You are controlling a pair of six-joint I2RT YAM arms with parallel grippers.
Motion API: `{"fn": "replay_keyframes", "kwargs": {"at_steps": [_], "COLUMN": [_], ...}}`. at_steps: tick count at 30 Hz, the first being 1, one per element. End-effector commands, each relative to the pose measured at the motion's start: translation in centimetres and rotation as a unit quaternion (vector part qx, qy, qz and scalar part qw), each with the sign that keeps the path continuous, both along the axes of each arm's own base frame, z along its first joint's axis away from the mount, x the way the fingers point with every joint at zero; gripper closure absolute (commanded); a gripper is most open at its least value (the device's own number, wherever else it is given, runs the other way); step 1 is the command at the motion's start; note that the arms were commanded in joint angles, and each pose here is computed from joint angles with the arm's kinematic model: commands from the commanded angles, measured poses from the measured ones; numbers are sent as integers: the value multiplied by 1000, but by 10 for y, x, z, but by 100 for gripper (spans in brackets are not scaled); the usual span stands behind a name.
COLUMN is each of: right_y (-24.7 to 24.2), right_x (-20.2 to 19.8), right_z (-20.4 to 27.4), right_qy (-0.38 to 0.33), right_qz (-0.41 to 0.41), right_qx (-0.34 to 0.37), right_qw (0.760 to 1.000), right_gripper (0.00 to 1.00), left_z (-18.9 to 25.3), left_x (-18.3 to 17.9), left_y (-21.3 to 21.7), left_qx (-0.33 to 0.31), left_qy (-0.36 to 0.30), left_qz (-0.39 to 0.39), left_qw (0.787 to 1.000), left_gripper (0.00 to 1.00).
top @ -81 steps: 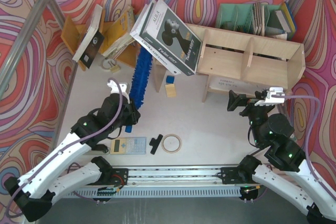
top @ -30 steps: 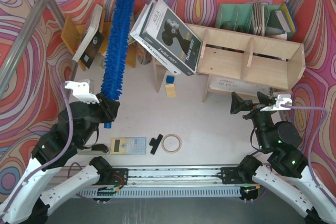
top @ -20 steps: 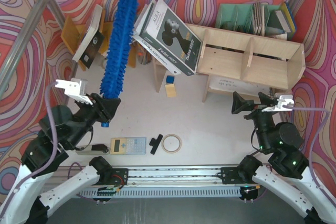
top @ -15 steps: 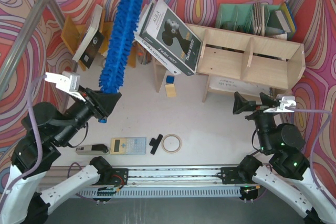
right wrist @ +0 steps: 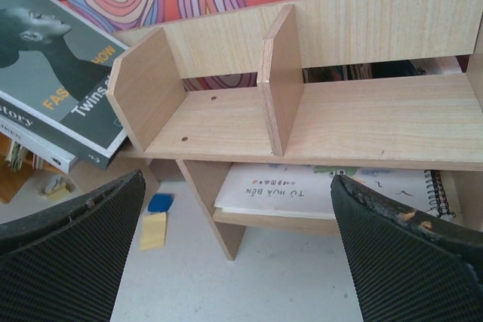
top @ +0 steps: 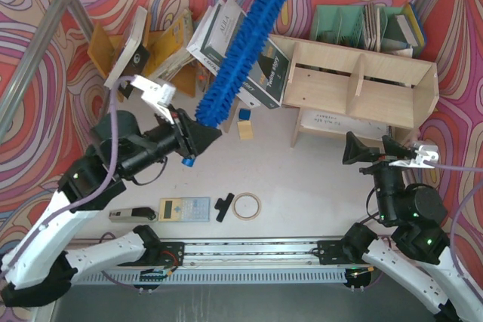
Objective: Dust the bookshelf with a duster
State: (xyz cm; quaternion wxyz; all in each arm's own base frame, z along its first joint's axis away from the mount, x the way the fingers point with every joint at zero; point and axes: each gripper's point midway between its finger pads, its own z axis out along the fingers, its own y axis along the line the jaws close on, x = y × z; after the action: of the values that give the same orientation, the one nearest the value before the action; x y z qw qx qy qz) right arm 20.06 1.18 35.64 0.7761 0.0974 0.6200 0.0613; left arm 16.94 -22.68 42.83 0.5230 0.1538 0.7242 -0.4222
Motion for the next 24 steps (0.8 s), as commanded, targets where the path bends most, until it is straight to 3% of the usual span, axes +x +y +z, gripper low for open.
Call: {"fn": "replay_keyframes", "kwargs": {"at_steps": [1, 7, 14, 24], "right_y": [-9, -11, -14, -3], "right_x": [-3, -2, -4, -10], "right_z": [9, 8, 9, 15], "right_qy": [-20, -18, -21, -50], "right_qz": [-20, -26, -30, 14], "right_qx": [22, 23, 30, 17], "right_qw": [999, 999, 999, 998], "right_gripper": [1, 1, 1, 1], "left_z": [15, -16, -59, -142], "left_x": [-12, -28, -31, -45], "left_y": [-22, -64, -77, -100], "left_qx": [-10, 36, 103, 171], "left_qy": [-18, 12, 17, 72], "left_qz": [-9, -15, 65, 50], "left_qw": [1000, 999, 992, 981], "left_gripper": [100, 100, 100, 100]}}
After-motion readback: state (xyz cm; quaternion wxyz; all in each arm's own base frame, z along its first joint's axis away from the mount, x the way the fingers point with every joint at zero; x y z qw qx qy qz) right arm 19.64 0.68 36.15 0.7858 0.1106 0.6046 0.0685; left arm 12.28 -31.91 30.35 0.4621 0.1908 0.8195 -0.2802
